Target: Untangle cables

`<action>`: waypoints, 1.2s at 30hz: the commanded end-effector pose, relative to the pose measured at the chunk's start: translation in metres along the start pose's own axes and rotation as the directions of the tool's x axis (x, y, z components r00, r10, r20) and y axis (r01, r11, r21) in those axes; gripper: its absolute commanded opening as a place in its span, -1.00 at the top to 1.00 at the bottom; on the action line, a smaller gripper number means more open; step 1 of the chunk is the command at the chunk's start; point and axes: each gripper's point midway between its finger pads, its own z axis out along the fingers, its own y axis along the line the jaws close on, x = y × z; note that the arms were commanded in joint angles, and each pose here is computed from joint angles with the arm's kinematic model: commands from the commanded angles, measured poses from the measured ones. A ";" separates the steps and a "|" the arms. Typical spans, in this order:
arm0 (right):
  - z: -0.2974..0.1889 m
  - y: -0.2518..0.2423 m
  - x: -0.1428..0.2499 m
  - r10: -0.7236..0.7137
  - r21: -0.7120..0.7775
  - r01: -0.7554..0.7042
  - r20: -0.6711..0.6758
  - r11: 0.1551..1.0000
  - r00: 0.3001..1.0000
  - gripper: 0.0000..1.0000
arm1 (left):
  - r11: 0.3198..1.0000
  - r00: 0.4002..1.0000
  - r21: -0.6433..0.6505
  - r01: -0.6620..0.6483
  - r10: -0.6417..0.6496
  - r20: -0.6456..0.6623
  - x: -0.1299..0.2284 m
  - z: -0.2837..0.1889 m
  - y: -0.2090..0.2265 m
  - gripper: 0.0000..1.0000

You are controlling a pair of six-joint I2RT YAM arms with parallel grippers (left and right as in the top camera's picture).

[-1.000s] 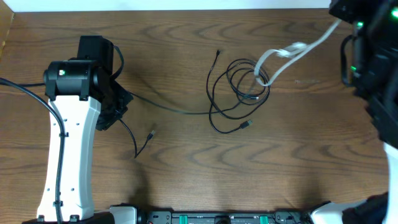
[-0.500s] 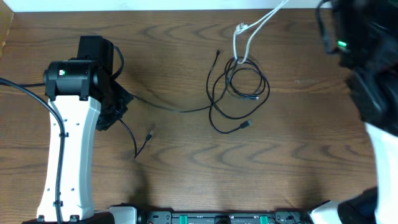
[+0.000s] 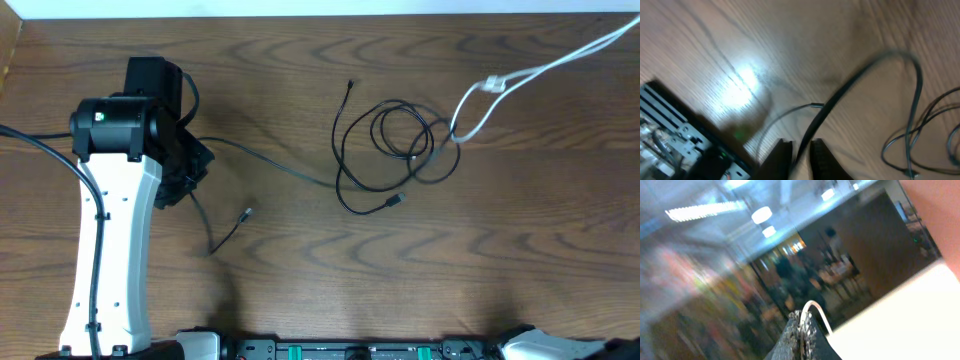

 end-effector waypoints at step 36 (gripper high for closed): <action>-0.014 0.012 0.350 -0.027 -0.031 -0.002 -0.917 1.000 0.397 0.97 | 0.269 0.608 0.725 -0.634 0.753 0.252 0.148 -0.083 -0.176 -0.57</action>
